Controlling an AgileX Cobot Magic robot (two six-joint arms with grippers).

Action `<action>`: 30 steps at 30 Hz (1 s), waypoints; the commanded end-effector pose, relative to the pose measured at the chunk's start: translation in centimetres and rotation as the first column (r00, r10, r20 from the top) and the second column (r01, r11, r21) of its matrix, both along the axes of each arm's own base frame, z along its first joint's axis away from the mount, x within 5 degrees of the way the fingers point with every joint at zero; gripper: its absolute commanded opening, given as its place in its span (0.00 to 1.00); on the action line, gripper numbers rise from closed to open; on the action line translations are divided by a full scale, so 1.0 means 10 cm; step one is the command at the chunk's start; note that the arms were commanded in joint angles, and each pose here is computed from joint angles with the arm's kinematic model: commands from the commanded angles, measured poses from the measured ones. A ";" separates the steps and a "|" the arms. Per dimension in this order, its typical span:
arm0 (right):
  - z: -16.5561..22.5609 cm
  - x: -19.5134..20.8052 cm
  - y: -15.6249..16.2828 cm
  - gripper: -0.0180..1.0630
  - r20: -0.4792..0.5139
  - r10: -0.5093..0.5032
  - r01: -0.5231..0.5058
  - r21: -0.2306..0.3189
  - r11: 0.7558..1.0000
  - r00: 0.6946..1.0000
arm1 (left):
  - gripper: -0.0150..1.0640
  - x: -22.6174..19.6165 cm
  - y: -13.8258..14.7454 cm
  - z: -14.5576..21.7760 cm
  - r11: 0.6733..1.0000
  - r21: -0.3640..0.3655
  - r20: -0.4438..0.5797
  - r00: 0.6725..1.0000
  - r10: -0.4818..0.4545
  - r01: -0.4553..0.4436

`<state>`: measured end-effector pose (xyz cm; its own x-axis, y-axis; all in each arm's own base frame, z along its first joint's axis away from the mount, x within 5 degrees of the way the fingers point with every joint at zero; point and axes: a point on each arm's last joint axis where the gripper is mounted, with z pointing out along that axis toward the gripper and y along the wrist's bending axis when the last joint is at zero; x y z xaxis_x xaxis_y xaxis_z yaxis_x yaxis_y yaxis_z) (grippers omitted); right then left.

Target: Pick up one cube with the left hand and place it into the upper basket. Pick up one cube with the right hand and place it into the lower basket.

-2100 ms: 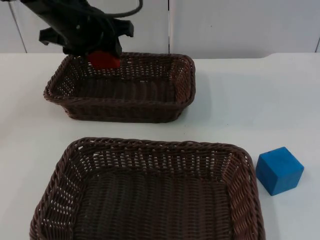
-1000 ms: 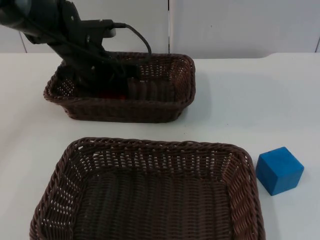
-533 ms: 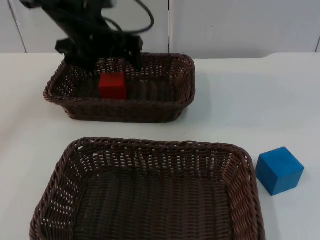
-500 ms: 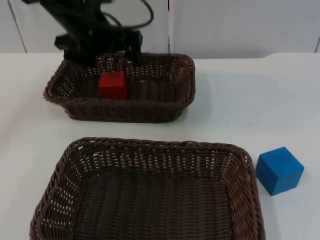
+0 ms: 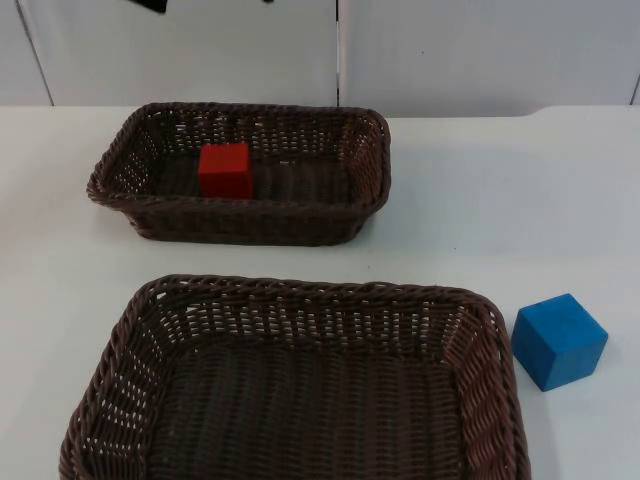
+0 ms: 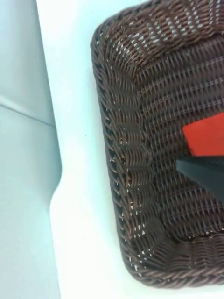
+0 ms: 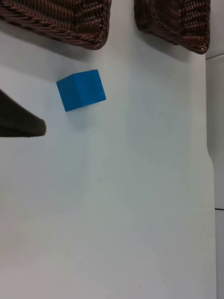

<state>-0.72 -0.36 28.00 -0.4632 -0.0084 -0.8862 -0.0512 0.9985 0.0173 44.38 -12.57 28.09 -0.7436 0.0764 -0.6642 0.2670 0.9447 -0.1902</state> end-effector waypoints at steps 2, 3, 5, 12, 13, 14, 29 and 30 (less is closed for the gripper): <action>0.01 0.00 0.00 0.98 0.008 -0.003 0.003 -0.004 1.000 1.000 | 0.99 -0.12 0.00 0.23 1.000 0.006 0.023 1.000 -0.017 0.017; 0.01 0.00 0.00 0.98 0.008 -0.003 0.003 -0.004 1.000 1.000 | 0.99 -0.15 0.01 0.29 1.000 0.005 0.030 0.999 -0.018 0.018; 0.01 0.00 0.00 0.98 0.008 -0.003 0.003 -0.004 1.000 1.000 | 0.99 -0.22 0.03 0.36 1.000 0.003 0.043 0.999 -0.017 0.017; 0.01 0.00 0.00 0.98 0.008 -0.003 0.003 -0.004 1.000 1.000 | 0.99 -0.51 0.13 0.38 1.000 -0.006 0.089 0.996 0.010 -0.009; 0.01 0.00 0.00 0.98 0.008 -0.003 0.003 -0.004 1.000 1.000 | 0.99 -0.62 0.16 0.38 1.000 -0.009 0.107 0.994 0.019 -0.018; 0.01 0.00 0.00 0.98 0.008 -0.003 0.003 -0.004 1.000 1.000 | 0.99 -0.69 0.18 0.34 1.000 -0.009 0.109 0.994 0.025 -0.024; 0.01 0.00 0.00 0.98 0.008 -0.003 0.003 -0.004 1.000 1.000 | 0.99 -1.48 0.41 0.08 0.999 0.003 0.098 0.994 0.054 -0.054; 0.01 0.00 0.00 0.98 0.008 -0.003 0.003 -0.004 1.000 1.000 | 0.99 -1.54 0.42 0.11 0.999 0.000 0.104 0.993 0.054 -0.054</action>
<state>-0.72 -0.36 28.00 -0.4632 -0.0084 -0.8862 -0.0512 0.9985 0.0173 29.93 -8.43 28.48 -0.6982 0.0423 -0.7146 0.2259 0.9603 -0.1639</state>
